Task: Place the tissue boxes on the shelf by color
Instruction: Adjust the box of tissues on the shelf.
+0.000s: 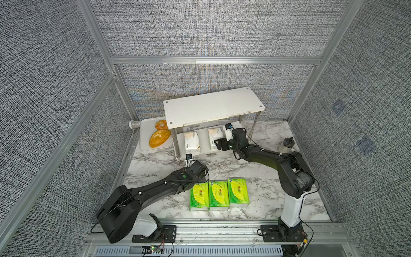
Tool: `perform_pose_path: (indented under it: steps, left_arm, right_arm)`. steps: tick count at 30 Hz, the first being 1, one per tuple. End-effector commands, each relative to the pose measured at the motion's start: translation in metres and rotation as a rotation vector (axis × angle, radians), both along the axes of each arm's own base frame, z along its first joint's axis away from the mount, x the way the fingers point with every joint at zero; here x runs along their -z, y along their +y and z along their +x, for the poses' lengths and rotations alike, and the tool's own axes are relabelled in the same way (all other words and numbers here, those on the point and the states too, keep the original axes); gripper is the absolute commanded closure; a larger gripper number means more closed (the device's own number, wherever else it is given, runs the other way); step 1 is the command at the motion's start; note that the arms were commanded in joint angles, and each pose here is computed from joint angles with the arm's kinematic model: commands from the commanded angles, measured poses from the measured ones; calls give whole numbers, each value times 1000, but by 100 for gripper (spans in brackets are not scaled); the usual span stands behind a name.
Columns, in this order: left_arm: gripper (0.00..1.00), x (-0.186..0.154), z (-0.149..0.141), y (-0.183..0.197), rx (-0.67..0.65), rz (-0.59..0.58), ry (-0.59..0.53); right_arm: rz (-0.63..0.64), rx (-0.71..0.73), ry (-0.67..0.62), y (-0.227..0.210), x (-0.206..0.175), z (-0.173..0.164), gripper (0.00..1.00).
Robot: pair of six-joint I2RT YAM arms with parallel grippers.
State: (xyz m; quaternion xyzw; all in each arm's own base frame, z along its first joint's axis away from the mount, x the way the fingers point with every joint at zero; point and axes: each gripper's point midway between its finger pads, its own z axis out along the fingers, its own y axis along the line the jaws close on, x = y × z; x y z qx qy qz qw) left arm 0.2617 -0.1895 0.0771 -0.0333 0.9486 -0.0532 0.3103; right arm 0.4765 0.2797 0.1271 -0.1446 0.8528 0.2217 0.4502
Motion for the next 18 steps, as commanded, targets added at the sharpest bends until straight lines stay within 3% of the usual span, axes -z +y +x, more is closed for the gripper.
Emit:
perform_pose_path:
  steps: [1,8,18]
  left_arm:
    - [4,-2,0,8,-21,10,-10]
    - [4,-4,0,16,-34,10,-14]
    - [3,-6,-2,26,-47,13,-16]
  right_arm:
    - [17,7,18,6,5,4,16]
    - [-10,-2,6,11,11,12,22]
    - [-74,-149,1,3,16,23,31]
